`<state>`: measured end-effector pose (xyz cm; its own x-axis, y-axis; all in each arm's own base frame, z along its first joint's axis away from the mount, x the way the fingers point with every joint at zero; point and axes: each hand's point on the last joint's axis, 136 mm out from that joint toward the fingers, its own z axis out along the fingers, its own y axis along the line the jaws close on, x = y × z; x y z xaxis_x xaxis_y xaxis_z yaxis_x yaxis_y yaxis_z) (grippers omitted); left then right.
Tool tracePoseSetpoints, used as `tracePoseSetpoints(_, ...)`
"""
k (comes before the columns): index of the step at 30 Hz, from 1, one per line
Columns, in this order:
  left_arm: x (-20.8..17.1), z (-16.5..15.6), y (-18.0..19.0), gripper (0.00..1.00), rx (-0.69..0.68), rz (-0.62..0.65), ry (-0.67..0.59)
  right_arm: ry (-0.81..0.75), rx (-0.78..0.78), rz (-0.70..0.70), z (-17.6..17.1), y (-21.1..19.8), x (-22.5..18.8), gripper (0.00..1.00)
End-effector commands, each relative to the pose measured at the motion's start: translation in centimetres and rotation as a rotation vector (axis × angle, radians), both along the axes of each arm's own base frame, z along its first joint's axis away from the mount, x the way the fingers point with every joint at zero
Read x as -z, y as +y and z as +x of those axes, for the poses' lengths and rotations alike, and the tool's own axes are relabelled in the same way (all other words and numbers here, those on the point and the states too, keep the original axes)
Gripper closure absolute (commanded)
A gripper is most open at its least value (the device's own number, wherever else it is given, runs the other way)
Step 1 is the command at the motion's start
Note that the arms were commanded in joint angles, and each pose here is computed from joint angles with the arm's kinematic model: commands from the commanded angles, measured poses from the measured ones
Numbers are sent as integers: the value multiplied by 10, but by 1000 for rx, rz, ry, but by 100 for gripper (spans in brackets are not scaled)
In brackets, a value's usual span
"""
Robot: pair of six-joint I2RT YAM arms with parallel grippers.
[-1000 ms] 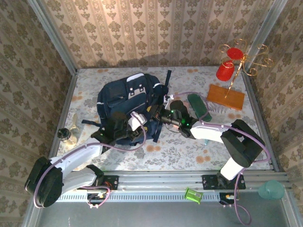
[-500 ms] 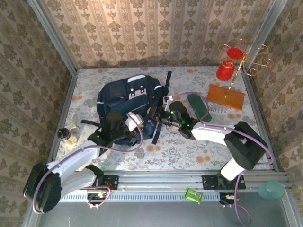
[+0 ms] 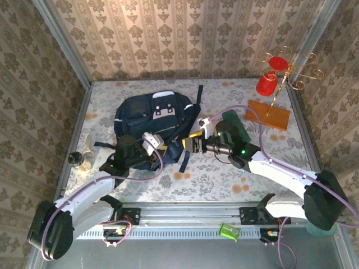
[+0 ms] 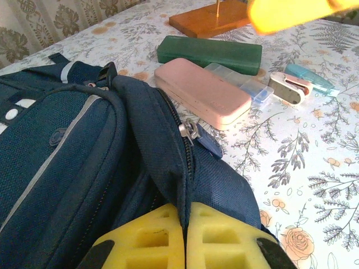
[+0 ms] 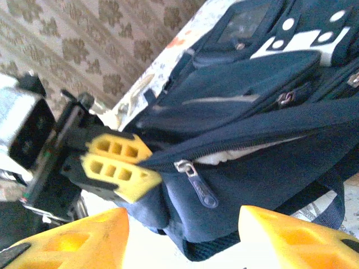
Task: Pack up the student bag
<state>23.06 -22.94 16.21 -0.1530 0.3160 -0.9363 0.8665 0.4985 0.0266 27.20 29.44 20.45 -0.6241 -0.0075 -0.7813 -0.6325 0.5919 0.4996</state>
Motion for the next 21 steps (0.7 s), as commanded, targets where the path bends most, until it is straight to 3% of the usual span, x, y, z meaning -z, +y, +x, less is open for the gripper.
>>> tracePoseSetpoints(1,-40,0,-10,100,51,-111,-101,-6,-134,-47,-8,17,14,43)
tracePoseSetpoints(7,-40,-1,-9,100,49,-108,-100,21,-195,-59,2,40,26,45)
tracePoseSetpoints(21,-39,-3,-11,100,61,-107,-105,29,-193,-105,20,50,44,51)
